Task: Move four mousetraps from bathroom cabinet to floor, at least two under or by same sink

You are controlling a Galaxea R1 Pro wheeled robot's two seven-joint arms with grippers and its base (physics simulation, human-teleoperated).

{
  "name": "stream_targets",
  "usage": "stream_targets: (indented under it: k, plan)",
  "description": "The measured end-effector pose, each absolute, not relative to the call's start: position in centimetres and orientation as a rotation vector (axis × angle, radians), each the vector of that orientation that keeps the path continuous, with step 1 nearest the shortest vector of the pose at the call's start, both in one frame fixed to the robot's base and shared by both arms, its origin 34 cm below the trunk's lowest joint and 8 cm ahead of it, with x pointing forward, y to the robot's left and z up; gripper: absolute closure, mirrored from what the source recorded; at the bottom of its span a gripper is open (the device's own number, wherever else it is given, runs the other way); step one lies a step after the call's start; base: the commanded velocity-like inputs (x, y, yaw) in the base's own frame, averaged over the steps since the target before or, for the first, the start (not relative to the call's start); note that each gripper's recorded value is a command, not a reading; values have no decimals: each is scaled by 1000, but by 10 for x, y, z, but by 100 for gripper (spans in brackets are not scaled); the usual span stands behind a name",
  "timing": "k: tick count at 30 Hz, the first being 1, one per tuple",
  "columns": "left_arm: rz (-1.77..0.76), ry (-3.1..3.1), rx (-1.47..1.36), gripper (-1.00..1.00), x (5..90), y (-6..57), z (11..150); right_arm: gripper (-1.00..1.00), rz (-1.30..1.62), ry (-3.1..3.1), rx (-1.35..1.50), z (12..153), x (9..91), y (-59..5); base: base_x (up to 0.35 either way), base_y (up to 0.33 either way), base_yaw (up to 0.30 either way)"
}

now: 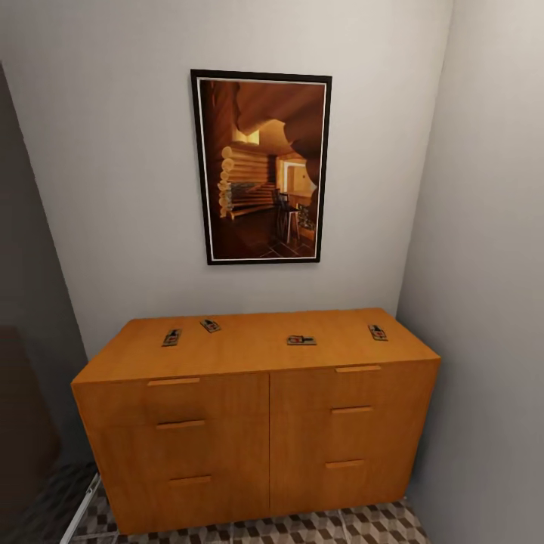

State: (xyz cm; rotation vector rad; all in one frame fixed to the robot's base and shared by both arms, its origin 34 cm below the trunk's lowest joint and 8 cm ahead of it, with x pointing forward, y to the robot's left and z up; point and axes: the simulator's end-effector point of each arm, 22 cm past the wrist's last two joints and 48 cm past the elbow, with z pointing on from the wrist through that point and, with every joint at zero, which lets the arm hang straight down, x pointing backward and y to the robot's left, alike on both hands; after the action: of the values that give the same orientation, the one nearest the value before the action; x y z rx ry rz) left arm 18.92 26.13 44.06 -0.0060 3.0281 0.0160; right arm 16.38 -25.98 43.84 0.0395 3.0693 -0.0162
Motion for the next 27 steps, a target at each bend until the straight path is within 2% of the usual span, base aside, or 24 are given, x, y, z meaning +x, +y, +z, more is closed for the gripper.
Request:
stream_targets:
  k: [27]
  plan:
    - [17, 3030, -6, -100, 189, 261, 441, -100, -14, 3069, 39, 438, 164, -259, 0, 0, 0]
